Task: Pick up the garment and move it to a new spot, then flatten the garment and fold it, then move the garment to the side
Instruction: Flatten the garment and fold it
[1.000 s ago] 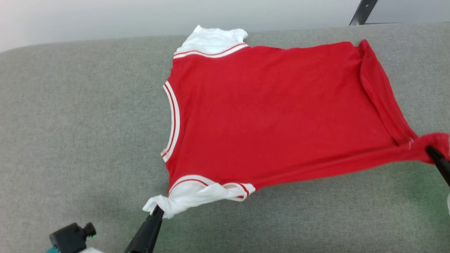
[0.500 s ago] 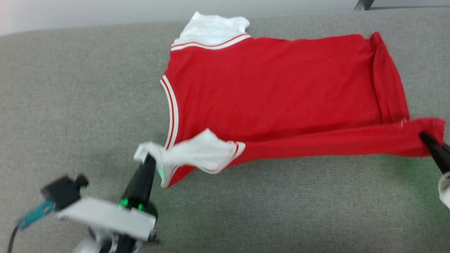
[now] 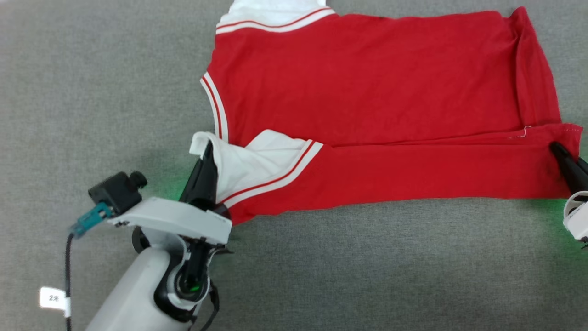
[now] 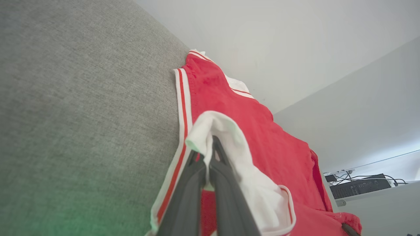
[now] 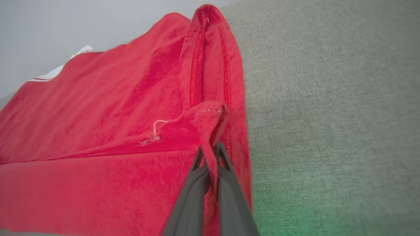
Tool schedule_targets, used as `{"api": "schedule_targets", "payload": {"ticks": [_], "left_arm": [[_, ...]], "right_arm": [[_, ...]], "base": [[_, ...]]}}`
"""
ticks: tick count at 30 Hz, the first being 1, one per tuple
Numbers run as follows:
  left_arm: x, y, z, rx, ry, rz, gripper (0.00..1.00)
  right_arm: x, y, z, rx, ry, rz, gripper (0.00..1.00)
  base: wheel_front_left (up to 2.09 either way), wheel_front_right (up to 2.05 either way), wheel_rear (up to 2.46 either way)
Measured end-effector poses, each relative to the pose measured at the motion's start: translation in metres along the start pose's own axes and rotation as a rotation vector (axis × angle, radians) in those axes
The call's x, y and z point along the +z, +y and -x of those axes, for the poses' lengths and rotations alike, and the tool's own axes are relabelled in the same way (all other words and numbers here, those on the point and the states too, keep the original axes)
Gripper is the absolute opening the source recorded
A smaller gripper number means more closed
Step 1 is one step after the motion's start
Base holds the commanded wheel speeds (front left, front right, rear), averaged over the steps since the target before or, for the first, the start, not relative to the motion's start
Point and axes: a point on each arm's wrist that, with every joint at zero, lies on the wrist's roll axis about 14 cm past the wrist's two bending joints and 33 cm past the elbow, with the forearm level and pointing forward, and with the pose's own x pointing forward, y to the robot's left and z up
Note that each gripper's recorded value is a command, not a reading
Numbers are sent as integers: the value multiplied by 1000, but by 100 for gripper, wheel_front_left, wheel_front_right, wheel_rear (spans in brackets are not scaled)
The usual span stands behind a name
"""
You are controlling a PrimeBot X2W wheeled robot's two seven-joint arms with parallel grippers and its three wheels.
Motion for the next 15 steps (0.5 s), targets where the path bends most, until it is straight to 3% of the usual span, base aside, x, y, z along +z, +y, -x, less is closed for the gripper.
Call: {"api": "schedule_targets", "payload": {"ticks": [10, 15], "left_arm": [[-28, 19, -15, 25, 57, -242, 0], [-37, 25, -20, 33, 94, -300, 0]], "right_arm": [[-23, -10, -14, -36, 33, 10, 0], [-27, -12, -18, -42, 39, 29, 0]], "base": [[0, 0, 0], [0, 0, 0]]}}
